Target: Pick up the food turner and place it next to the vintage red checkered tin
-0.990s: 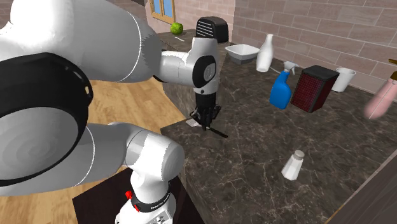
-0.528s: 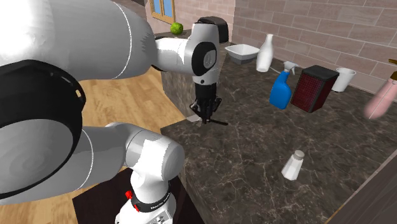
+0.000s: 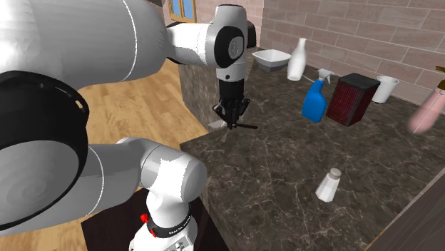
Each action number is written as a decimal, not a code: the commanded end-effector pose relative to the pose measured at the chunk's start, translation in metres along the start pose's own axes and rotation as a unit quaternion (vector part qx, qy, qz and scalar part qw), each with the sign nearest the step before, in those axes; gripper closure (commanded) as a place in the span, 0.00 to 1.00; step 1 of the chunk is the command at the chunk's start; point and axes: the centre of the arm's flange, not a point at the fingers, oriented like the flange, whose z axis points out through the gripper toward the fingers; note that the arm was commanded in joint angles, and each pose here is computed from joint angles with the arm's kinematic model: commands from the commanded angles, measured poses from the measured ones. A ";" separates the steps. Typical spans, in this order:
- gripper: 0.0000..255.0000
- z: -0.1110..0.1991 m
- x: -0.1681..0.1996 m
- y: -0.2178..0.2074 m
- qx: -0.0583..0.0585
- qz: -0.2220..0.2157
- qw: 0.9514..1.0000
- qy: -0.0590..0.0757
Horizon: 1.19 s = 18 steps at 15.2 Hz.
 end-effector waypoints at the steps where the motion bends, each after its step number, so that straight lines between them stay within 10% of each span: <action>1: 1.00 -0.010 0.000 0.000 0.000 0.000 1.000 0.000; 18: 1.00 -0.100 -0.006 0.000 0.000 0.000 1.000 0.000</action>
